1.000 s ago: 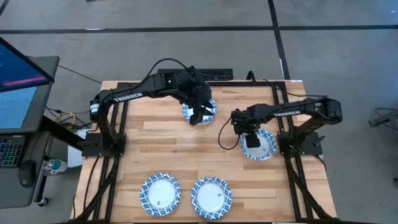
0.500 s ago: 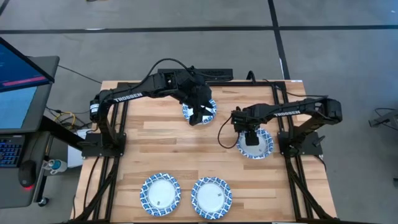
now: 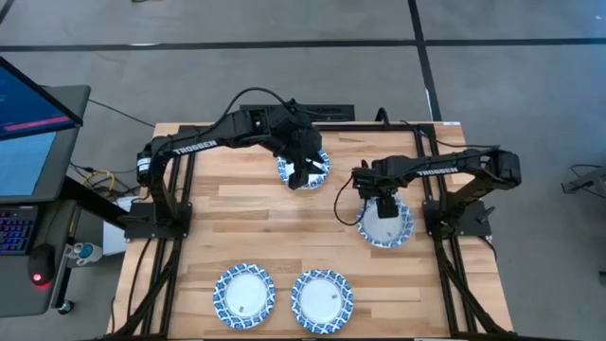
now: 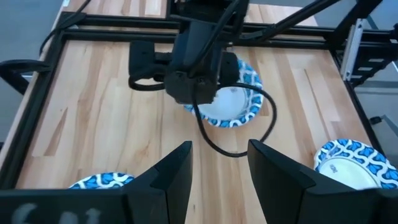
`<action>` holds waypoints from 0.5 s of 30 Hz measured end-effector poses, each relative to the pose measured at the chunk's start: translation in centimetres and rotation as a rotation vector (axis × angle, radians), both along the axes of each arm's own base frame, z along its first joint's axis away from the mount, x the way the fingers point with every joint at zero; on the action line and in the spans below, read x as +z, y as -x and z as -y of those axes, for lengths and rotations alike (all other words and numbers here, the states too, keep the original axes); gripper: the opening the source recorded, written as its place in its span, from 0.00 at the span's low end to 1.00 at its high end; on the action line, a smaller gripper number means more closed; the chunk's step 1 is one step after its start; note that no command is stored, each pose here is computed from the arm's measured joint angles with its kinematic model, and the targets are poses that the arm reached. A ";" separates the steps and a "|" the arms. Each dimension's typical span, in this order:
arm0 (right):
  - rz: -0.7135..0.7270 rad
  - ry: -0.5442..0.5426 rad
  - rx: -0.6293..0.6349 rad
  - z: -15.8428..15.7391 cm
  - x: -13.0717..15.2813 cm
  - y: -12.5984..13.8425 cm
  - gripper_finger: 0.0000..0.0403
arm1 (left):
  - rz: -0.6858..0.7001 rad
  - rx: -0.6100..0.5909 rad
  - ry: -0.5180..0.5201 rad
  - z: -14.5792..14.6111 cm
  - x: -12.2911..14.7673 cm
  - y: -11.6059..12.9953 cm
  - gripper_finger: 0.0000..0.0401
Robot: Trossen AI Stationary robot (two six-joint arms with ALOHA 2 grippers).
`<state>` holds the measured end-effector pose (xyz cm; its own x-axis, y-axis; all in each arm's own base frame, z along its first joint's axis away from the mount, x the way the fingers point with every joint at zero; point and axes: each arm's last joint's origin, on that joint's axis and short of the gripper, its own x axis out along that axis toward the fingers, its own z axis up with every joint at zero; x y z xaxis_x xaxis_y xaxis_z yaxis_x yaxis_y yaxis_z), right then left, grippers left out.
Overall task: Nest bowls inside each other
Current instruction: Stack the white bowl on top of the other white bowl
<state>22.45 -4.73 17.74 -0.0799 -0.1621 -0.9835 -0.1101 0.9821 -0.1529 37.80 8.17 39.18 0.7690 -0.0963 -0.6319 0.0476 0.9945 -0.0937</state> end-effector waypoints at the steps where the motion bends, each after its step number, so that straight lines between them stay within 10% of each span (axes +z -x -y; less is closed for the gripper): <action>1: 0.008 0.003 0.000 0.0 0.2 -0.2 0.56 | 0.000 0.005 0.000 -0.2 0.0 0.0 0.36; 15: 0.092 -0.082 0.009 -0.1 -0.1 -0.8 0.56 | -0.001 0.028 0.006 -0.8 0.0 0.2 0.36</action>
